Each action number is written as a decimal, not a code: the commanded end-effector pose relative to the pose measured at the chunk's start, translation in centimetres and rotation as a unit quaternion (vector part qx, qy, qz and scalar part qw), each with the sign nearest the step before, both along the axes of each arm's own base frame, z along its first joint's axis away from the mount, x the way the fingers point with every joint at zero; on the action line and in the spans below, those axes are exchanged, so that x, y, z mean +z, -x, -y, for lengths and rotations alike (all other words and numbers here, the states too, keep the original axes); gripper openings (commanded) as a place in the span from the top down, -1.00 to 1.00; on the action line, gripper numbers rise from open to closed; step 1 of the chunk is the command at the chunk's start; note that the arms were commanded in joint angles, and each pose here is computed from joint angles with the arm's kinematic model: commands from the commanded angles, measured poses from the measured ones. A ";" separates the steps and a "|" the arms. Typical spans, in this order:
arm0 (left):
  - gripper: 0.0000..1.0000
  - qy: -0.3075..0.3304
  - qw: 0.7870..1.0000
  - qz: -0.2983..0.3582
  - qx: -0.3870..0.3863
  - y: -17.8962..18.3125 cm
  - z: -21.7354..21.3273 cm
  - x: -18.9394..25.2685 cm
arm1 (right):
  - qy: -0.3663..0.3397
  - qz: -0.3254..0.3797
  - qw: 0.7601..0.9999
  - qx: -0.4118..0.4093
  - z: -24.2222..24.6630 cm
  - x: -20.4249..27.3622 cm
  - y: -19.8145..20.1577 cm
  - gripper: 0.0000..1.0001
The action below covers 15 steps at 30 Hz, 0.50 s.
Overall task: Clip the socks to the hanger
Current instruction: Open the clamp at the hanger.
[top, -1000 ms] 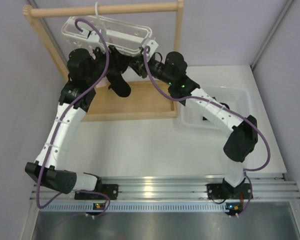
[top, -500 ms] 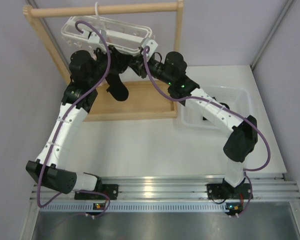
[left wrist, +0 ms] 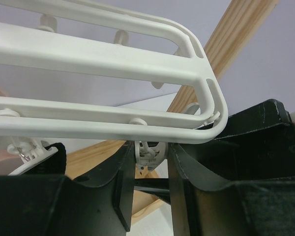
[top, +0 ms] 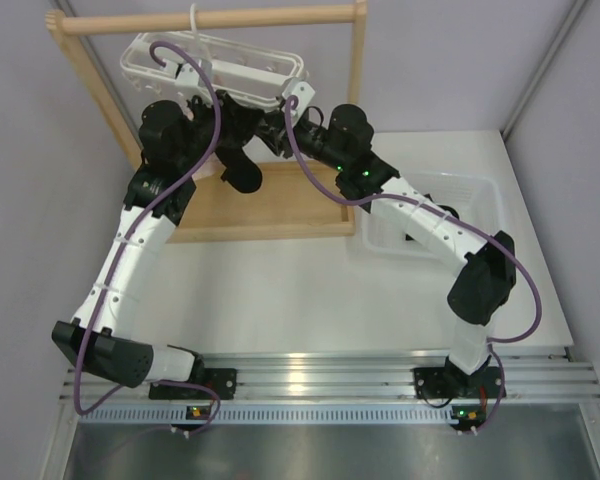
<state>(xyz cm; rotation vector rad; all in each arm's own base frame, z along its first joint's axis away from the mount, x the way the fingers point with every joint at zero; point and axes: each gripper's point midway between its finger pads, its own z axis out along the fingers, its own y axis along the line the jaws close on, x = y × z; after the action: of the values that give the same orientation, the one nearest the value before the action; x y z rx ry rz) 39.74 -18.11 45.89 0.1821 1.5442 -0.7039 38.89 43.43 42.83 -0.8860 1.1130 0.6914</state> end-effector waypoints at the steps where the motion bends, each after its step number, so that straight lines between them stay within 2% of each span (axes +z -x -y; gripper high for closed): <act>1: 1.00 0.019 0.999 0.041 -0.004 1.2 -0.2 2.9 | -0.028 0.045 0.998 0.018 0.7 4.3 2.6 0.33; 4: 1.00 0.026 0.999 0.035 -0.011 1.5 0.0 2.9 | -0.031 0.051 0.998 0.017 0.6 4.5 2.4 0.20; 6: 1.00 0.028 0.999 0.034 -0.018 1.8 0.1 2.9 | -0.032 0.053 0.998 0.017 0.4 4.6 2.2 0.21; 11: 1.00 0.032 0.999 0.032 -0.026 2.3 0.3 3.1 | -0.032 0.064 0.997 0.022 0.3 4.8 2.1 0.81; 12: 0.93 0.034 0.999 0.031 -0.026 2.4 0.2 3.2 | -0.032 0.066 0.997 0.022 0.3 4.9 2.1 0.89; 13: 0.76 0.037 0.999 0.029 -0.026 2.4 0.2 3.2 | -0.032 0.067 0.997 0.023 0.3 5.0 2.2 1.00; 15: 0.31 0.044 0.998 0.030 -0.019 2.6 0.0 3.4 | -0.034 0.068 0.997 0.024 0.4 5.2 2.2 1.00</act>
<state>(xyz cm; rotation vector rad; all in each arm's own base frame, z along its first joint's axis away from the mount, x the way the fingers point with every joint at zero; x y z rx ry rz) 38.97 -18.03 46.59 0.1658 1.5348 -0.7361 38.80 43.43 43.39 -0.9047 1.0696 0.6754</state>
